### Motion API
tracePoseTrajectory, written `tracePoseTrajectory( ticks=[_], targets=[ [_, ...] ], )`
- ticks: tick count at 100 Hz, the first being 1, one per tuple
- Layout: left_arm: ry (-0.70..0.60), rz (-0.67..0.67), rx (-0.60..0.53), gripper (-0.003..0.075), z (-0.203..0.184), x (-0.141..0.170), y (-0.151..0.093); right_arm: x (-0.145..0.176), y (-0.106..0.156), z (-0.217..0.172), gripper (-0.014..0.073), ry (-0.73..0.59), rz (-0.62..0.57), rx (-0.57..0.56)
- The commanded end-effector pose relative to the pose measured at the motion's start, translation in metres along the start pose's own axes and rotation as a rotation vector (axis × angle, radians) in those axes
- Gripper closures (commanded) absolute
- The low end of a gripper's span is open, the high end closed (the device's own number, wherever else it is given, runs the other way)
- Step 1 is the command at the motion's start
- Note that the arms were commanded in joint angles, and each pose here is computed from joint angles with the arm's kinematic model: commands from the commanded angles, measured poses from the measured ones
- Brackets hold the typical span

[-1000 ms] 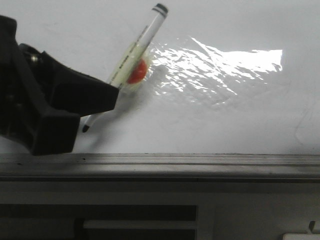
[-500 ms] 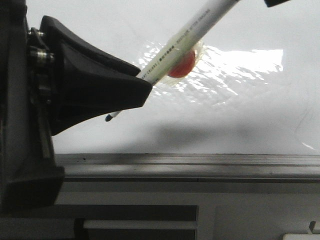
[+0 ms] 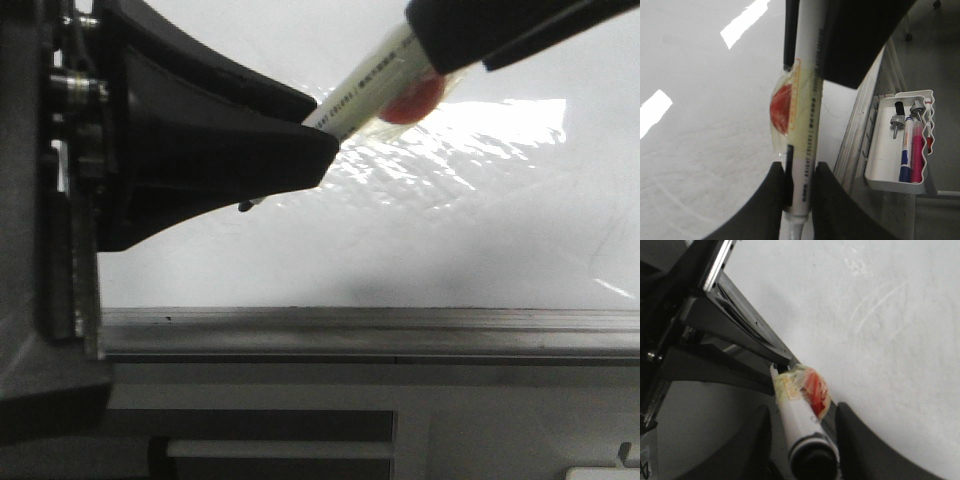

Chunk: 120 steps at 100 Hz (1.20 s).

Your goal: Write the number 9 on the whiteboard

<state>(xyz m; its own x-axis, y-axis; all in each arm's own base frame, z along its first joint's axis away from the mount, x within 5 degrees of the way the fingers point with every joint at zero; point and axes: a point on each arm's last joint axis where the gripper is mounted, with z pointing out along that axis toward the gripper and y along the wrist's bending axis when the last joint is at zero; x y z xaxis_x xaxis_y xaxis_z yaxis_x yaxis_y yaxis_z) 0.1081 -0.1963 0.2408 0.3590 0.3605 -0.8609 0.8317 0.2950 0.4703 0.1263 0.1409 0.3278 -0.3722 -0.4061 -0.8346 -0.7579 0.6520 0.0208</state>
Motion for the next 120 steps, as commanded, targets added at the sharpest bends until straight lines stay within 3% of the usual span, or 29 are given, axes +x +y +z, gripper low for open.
tracePoseTrajectory(
  ticks=[1,18,38,45,60,67,85,101,120],
  targets=[
    [-0.128,-0.005,-0.052,0.0741,-0.001,-0.021,0.009,-0.017,0.0,-0.002,0.0431,-0.092,-0.006,0.0],
    [-0.112,-0.005,-0.046,0.074,-0.001,-0.019,0.008,-0.019,0.002,-0.001,0.0552,-0.116,-0.007,-0.004],
    [-0.109,-0.005,-0.045,0.0732,-0.001,-0.019,0.008,-0.02,0.006,-0.009,0.0621,-0.143,-0.018,-0.022],
    [-0.109,-0.005,-0.045,0.0685,-0.001,-0.019,0.008,-0.019,0.006,-0.009,0.0643,-0.139,-0.018,-0.022],
    [-0.104,-0.009,-0.046,0.0504,-0.001,-0.019,0.008,-0.018,0.006,-0.009,0.0645,-0.126,-0.019,-0.023],
    [-0.102,-0.041,-0.066,0.0463,-0.003,-0.02,0.011,-0.018,0.006,-0.011,0.0645,-0.131,-0.021,-0.022],
    [-0.117,-0.187,-0.172,0.0457,-0.026,-0.029,0.027,-0.021,0.004,-0.027,0.0644,-0.198,-0.054,0.0],
    [-0.132,-0.284,-0.254,0.0457,-0.056,-0.037,0.041,-0.021,-0.004,-0.033,0.0644,-0.218,0.057,0.032],
    [-0.212,-0.295,-0.328,0.0457,-0.08,-0.047,0.05,-0.022,-0.015,-0.033,0.0644,-0.233,0.088,0.09]
  ],
)
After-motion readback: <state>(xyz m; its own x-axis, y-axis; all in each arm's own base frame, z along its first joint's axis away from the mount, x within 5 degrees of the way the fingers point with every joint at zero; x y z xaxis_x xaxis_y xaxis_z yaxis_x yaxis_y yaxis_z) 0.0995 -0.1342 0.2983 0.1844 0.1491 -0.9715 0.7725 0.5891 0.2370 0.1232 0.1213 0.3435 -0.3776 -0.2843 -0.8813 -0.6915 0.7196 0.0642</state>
